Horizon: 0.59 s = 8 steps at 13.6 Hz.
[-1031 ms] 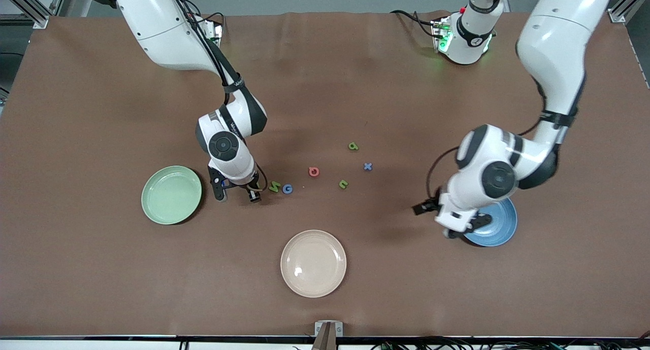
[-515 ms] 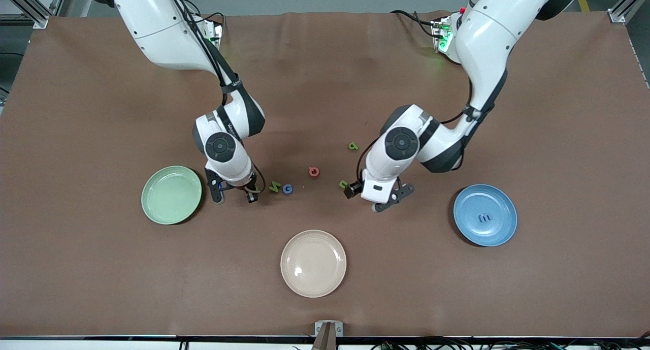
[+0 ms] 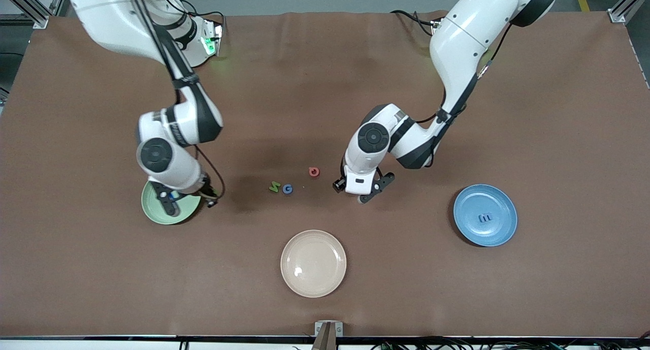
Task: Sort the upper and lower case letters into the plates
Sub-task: 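Place the green B in the green plate while the left gripper reaches n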
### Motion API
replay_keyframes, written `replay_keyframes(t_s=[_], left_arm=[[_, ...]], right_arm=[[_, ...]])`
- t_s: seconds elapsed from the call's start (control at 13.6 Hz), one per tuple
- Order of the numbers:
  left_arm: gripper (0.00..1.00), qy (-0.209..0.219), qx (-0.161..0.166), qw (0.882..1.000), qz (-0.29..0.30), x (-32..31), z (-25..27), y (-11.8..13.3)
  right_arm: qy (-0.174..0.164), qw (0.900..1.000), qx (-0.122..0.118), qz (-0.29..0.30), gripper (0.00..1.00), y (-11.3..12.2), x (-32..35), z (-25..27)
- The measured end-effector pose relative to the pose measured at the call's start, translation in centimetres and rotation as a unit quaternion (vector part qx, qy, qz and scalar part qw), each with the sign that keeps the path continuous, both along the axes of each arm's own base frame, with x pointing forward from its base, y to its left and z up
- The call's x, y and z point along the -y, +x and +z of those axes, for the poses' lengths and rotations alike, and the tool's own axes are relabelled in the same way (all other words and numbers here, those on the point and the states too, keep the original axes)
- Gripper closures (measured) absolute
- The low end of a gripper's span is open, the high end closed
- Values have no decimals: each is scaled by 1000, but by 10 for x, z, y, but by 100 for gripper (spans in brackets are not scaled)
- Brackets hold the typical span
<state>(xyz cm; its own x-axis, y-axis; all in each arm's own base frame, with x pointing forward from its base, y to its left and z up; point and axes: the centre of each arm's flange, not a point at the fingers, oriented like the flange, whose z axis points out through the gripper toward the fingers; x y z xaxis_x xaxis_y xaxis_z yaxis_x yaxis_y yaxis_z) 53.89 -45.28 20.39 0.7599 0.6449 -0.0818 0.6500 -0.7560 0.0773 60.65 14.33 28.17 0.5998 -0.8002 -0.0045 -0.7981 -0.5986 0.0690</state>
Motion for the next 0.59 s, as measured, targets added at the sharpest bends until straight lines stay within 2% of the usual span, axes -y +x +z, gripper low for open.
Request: replay_keyframes(t_s=[0.07, 0.22, 0.37, 0.52, 0.59], left_arm=[[37, 1, 1, 1000, 6, 6, -1, -3], [53, 1, 2, 1000, 14, 12, -2, -4], [54, 2, 1, 1000, 19, 12, -7, -3], [53, 2, 1, 1000, 22, 11, -10, 1], [49, 2, 2, 1000, 23, 11, -11, 3]], right_arm=[[6, 1000, -6, 17, 72, -2, 22, 5], [16, 999, -20, 43, 72, -13, 62, 1], [19, 998, -29, 60, 72, -27, 90, -15], [21, 997, -19, 72, 72, -40, 108, -36], [22, 997, -16, 75, 72, -47, 114, -45]])
